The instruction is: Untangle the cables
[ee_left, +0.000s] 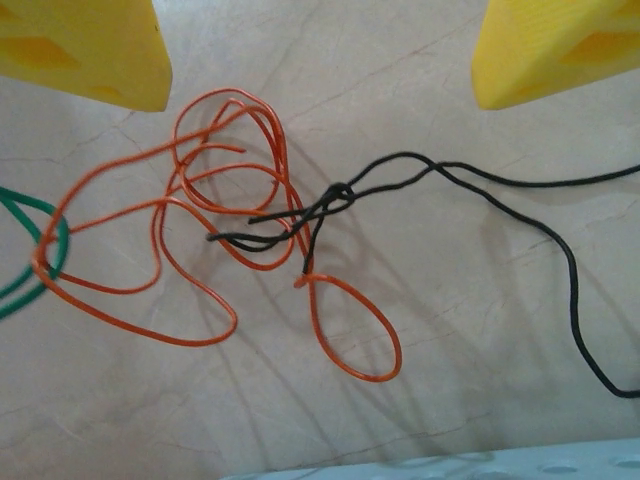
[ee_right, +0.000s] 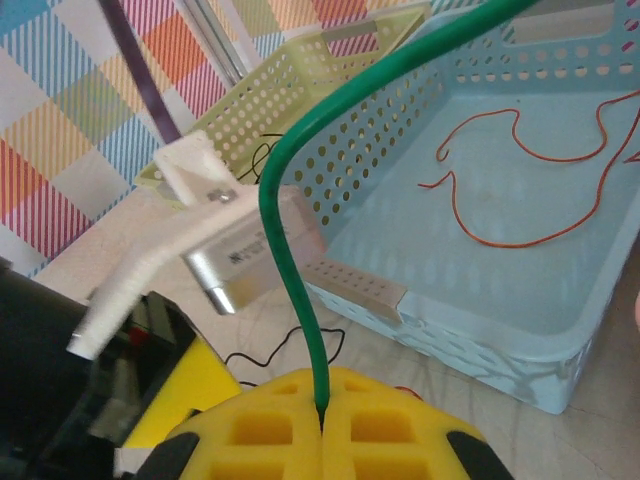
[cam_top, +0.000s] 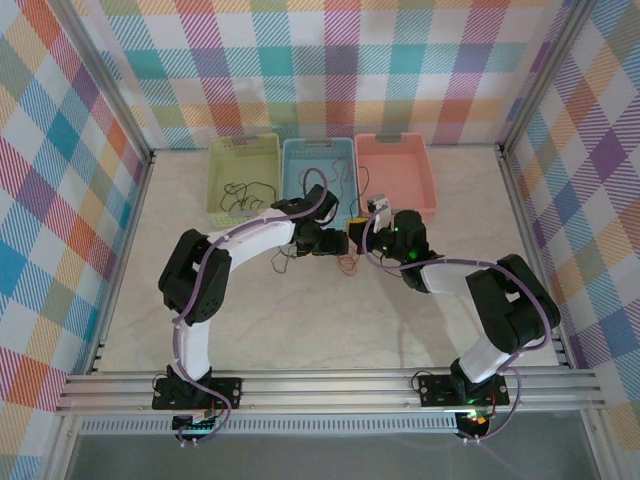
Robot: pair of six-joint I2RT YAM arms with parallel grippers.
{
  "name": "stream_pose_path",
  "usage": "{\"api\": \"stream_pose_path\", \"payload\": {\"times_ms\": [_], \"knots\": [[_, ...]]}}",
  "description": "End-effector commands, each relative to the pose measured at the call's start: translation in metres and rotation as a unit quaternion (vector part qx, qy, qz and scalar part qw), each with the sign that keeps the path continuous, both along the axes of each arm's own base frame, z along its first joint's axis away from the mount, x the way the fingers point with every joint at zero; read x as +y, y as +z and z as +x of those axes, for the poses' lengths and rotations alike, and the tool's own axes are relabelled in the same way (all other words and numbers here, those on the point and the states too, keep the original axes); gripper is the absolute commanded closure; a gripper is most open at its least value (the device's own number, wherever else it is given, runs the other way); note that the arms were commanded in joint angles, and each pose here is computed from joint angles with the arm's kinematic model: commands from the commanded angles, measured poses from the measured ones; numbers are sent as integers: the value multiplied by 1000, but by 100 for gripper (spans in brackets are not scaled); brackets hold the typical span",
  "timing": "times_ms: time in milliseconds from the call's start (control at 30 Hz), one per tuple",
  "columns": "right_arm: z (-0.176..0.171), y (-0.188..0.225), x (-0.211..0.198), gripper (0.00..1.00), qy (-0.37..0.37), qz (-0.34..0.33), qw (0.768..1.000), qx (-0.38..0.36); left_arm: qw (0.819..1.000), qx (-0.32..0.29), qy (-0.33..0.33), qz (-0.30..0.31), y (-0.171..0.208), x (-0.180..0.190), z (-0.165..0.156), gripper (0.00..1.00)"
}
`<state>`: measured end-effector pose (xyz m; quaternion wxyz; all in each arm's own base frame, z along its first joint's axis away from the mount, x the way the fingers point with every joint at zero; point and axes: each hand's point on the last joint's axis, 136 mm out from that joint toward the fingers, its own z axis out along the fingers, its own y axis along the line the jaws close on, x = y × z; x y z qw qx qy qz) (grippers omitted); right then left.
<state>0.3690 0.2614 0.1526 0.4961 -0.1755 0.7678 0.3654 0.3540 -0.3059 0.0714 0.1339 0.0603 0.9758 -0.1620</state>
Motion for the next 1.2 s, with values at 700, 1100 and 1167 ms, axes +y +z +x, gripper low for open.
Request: {"api": "stream_pose_path", "payload": {"times_ms": [700, 1100, 1167], "knots": [[2, 0, -3, 100, -8, 17, 1000, 8, 995, 45, -44, 83, -32, -20, 3, 63], [5, 1, -15, 100, -40, 15, 999, -1, 995, 36, -26, 94, -28, 4, 1, 100], [7, 1, -22, 100, -57, 13, 998, -2, 996, 31, -18, 82, -24, 11, -3, 100]]}}
